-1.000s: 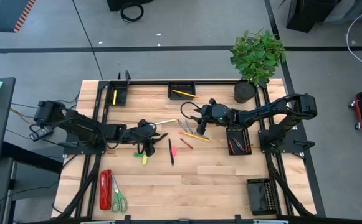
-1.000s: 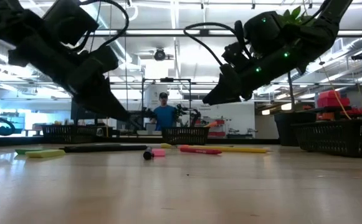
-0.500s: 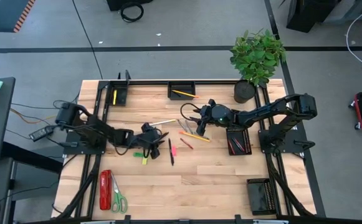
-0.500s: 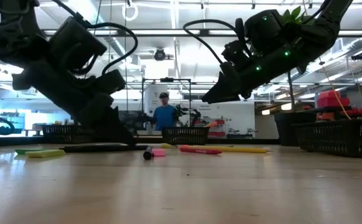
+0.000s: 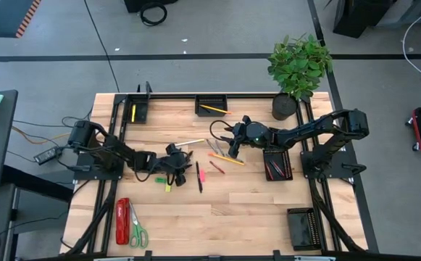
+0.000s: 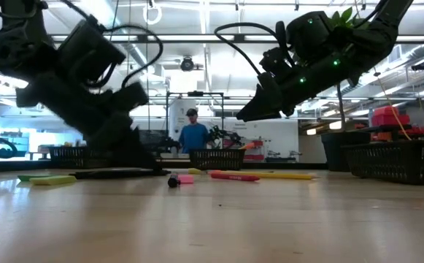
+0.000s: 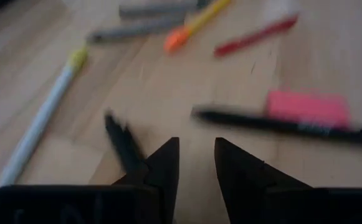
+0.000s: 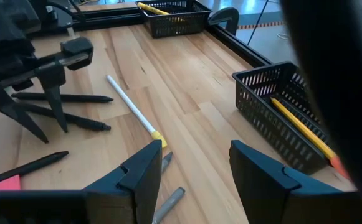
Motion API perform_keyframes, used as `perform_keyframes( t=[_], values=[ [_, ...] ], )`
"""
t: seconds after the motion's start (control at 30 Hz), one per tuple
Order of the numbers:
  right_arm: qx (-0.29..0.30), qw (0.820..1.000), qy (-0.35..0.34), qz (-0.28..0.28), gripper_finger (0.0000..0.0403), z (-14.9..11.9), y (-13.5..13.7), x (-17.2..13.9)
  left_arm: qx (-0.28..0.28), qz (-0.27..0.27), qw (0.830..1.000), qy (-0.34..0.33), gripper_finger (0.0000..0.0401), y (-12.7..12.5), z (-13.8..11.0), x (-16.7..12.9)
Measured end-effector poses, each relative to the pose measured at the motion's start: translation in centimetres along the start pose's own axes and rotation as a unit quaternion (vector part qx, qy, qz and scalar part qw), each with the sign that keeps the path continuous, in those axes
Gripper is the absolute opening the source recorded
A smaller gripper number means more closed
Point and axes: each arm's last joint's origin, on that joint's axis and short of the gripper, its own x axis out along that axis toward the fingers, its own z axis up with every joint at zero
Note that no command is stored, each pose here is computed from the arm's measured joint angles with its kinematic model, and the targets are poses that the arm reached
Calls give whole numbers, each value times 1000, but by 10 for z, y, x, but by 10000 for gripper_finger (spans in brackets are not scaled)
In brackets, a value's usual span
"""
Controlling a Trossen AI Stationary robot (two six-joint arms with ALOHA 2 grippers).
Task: Sort crayons/erasers/pens/pencils in bins
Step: Put the black pen into the top left black bin
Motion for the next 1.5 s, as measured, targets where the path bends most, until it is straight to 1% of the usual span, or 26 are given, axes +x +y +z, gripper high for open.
perform_keyframes(
  t=[0.07, 0.2, 0.3, 0.4, 0.5, 0.63, 0.73, 0.9, 1.03, 1.1, 1.2, 1.3, 1.4, 1.5],
  values=[
    [-1, 1000, 0, 0, 193, 0, 0, 0, 0, -4, 1000, -15, 113, -1, 7, -2],
    [-1, 1000, 2, 0, 193, 0, 0, 0, 17, -5, 1000, -15, 112, -1, 9, -6],
    [-1, 1000, 2, 0, 193, 0, 0, 0, 12, -8, 999, -29, 109, -2, 15, -8],
    [-1, 1000, 2, 0, 193, 0, 0, 0, 28, 9, 1000, 7, 108, 1, 7, -8],
    [-2, 1000, 3, 0, 193, 0, 0, 0, 31, 34, 998, 44, 107, 5, -1, -8],
    [-2, 1000, 4, 0, 193, -1, 0, 0, 14, 46, 997, 59, 107, 9, -3, -7],
    [-2, 1000, 4, 0, 193, -1, 0, 0, 14, 47, 997, 64, 107, 9, -4, -7],
    [-2, 1000, 4, 0, 193, -1, 0, 0, 23, 36, 998, 49, 107, 6, -2, -8],
    [-4, 1000, 4, 0, 193, -1, 0, 0, 39, 16, 999, 11, 106, 0, 8, -13],
    [-5, 1000, 4, 0, 193, -1, 0, 0, 54, 27, 998, 7, 104, 0, 10, -16],
    [-6, 1000, 4, 0, 193, -1, 0, 0, 74, 59, 995, 8, 99, 2, 10, -20],
    [-6, 1000, 6, 0, 193, -1, 0, 0, 83, 78, 993, 44, 96, 7, 3, -20],
    [-7, 1000, 7, -1, 193, -1, 0, 0, 64, 96, 991, 74, 94, 13, -4, -17],
    [-7, 1000, 9, -1, 193, -2, 0, 0, 50, 104, 991, 75, 95, 13, -6, -14]
  ],
)
